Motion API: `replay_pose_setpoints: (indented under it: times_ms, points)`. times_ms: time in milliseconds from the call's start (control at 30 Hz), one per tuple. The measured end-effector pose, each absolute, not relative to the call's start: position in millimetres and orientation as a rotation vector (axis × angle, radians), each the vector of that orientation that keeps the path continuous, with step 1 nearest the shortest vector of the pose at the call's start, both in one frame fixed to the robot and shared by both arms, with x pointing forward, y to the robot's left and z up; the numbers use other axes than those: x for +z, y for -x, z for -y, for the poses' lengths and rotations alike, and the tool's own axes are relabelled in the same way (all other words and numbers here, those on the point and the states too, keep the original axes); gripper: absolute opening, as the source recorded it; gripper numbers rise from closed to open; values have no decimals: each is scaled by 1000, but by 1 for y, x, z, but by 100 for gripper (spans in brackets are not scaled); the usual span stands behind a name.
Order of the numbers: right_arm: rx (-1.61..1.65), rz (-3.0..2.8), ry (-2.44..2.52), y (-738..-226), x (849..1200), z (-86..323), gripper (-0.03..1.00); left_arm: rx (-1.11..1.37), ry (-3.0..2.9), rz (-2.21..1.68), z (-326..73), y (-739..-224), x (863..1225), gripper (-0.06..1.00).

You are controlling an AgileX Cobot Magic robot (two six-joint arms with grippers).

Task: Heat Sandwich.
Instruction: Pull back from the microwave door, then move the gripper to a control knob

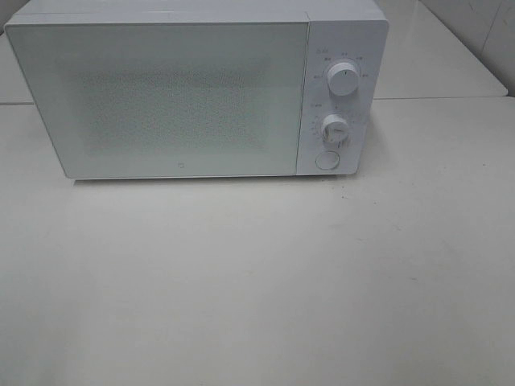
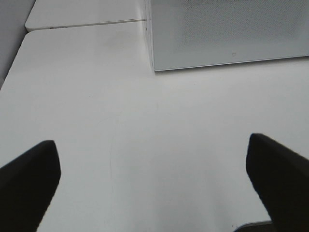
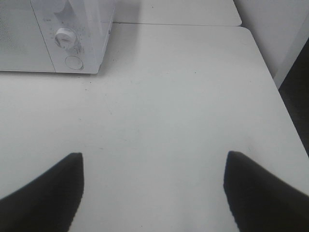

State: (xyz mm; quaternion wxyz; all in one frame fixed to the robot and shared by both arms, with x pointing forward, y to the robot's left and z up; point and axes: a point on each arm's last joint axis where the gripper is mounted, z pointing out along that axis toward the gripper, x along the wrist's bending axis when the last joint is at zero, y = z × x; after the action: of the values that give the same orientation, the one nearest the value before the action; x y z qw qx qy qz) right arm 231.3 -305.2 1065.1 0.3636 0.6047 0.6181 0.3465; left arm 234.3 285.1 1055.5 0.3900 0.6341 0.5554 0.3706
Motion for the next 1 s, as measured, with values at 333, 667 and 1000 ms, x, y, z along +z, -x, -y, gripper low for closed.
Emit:
replay_pose_setpoints:
  times_ms: [333,667,1000]
  points:
    - [883,-1611,-1553,-268,1077,302,77,942,-1612,-1412,-285,-234,1056,99]
    - [863,-1643,-1563,-308,1080,299,77,942,-1612,-1412,-285,-234,1056,99]
    - [844,-1676,-1573,-348,1075,296,77,942,-1612,-1412,-285,-234,1056,99]
